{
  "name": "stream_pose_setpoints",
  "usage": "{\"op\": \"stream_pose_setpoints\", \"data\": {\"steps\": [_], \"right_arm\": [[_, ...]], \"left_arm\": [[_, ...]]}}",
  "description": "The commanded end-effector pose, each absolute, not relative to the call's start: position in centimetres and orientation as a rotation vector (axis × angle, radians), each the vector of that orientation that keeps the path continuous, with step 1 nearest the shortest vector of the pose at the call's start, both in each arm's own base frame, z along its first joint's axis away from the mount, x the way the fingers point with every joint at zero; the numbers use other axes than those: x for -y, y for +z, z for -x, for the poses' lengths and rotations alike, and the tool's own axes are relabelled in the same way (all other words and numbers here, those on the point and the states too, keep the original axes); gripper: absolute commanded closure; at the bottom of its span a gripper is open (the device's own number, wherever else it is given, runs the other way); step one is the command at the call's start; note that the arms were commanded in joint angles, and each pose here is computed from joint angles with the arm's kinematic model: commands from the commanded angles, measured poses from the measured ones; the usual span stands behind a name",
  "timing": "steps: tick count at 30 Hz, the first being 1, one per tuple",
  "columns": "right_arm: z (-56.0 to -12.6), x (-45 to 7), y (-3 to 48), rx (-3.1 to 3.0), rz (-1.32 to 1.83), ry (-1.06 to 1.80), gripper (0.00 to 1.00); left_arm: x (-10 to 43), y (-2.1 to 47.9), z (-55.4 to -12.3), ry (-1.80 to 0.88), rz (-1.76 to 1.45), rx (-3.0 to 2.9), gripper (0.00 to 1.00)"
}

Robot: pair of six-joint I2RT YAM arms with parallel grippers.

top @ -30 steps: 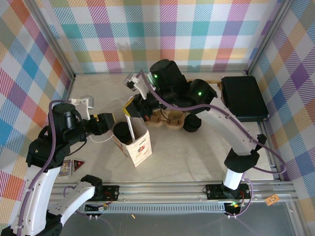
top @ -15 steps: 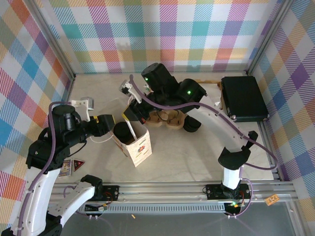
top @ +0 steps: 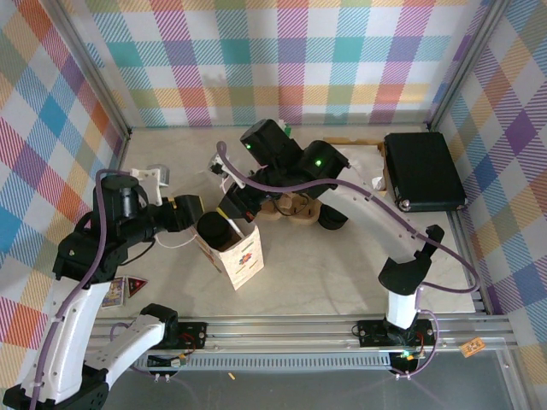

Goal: Pack the takeout coffee

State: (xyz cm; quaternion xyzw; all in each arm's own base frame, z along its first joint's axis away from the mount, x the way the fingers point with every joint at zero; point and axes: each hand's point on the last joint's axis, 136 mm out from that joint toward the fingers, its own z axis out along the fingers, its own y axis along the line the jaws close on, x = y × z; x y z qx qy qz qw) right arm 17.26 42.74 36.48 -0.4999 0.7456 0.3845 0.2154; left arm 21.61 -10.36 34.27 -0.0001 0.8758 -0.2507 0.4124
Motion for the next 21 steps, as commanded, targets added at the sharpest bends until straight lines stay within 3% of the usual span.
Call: {"op": "stream_pose_setpoints", "data": {"steps": [1,13,21], "right_arm": [[-16.7,-42.2,36.4,-2.057,1.418,1.039,0.9],[-16.2,-41.1,35.4,-2.091,1.441,0.998,0.83],[-16.7,-40.2,37.9,-2.018,1.393,0.953,0.81]], "left_arm": [[10.5,35.6,-22.0,-0.64,-0.025,-2.16,0.38],[10.6,35.8,-22.4,-0.639,-0.02,-2.158,0.38],[10.8,36.9,-23.1,-0.649,-0.019,-2.128,0.38]]}}
